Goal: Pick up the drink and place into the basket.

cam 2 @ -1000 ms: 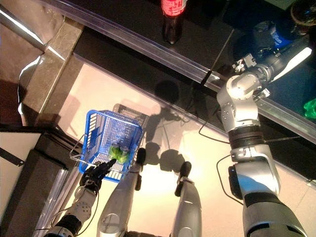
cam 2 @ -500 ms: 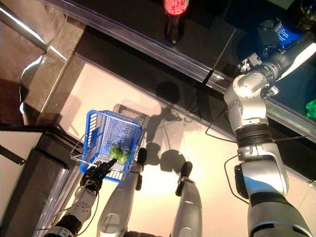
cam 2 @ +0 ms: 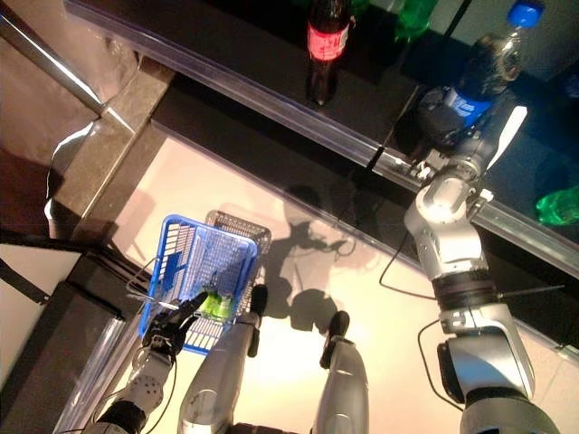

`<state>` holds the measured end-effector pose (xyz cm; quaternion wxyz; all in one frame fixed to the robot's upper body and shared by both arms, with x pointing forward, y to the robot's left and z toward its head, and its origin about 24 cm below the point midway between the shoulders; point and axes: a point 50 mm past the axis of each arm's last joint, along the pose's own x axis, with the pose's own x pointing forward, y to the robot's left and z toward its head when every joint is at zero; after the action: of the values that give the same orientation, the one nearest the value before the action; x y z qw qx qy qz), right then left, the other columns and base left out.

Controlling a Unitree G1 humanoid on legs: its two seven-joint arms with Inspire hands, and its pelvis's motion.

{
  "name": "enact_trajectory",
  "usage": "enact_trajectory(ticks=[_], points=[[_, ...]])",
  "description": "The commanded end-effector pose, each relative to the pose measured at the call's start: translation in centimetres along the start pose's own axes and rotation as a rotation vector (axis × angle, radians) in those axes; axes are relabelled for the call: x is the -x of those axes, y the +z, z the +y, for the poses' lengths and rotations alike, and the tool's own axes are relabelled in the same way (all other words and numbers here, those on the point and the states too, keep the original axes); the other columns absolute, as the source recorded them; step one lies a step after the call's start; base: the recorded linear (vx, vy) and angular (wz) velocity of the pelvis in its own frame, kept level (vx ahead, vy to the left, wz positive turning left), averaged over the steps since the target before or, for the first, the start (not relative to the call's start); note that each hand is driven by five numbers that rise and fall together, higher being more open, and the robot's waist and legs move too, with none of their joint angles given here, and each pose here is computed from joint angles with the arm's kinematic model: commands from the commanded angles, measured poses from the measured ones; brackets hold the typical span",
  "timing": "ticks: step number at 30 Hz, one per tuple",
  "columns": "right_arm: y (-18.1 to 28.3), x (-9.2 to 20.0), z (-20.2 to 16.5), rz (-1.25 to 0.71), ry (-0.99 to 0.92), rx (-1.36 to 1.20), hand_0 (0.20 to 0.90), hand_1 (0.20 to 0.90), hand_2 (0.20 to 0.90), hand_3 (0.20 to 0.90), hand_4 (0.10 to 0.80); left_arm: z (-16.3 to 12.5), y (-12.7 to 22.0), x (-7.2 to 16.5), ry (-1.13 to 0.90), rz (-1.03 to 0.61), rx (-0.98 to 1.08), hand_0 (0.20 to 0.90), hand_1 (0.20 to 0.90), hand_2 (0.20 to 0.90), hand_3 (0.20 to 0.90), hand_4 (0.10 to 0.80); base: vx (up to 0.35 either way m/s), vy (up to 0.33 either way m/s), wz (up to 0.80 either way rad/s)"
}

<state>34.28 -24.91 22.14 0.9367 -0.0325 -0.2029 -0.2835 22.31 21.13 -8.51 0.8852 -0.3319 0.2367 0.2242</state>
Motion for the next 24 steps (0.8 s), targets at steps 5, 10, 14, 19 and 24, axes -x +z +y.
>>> enact_trajectory(ticks=[5,10,14,19,24], points=[[12.2,1.9,-0.4,-0.628,0.124,-0.127,0.3,0.3,0.3,0.2,0.1,1.8,3.8,1.9,-0.106,-0.222,0.003,0.3,0.3,0.3,0.2,0.1,0.047,0.035,0.05],[11.5,3.6,-0.1,-0.634,0.208,-0.142,0.3,0.3,0.3,0.2,0.1,1.4,4.0,2.3,-0.153,-0.24,0.011,0.3,0.3,0.3,0.2,0.1,0.047,0.012,0.0],[11.2,5.0,0.7,-0.629,0.32,-0.184,0.3,0.3,0.3,0.2,0.1,0.7,4.7,2.7,-0.206,-0.26,0.004,0.3,0.3,0.3,0.2,0.1,0.049,0.003,0.01],[10.2,7.0,2.2,-0.552,0.51,-0.261,0.3,0.3,0.3,0.2,0.1,-0.7,5.5,3.2,-0.274,-0.278,0.012,0.3,0.3,0.3,0.2,0.1,0.078,0.008,0.0],[8.5,9.9,4.0,-0.445,0.723,-0.313,0.3,0.3,0.3,0.2,0.1,-3.2,6.7,4.5,-0.392,-0.298,0.006,0.3,0.3,0.3,0.2,0.1,0.04,0.004,0.01]])
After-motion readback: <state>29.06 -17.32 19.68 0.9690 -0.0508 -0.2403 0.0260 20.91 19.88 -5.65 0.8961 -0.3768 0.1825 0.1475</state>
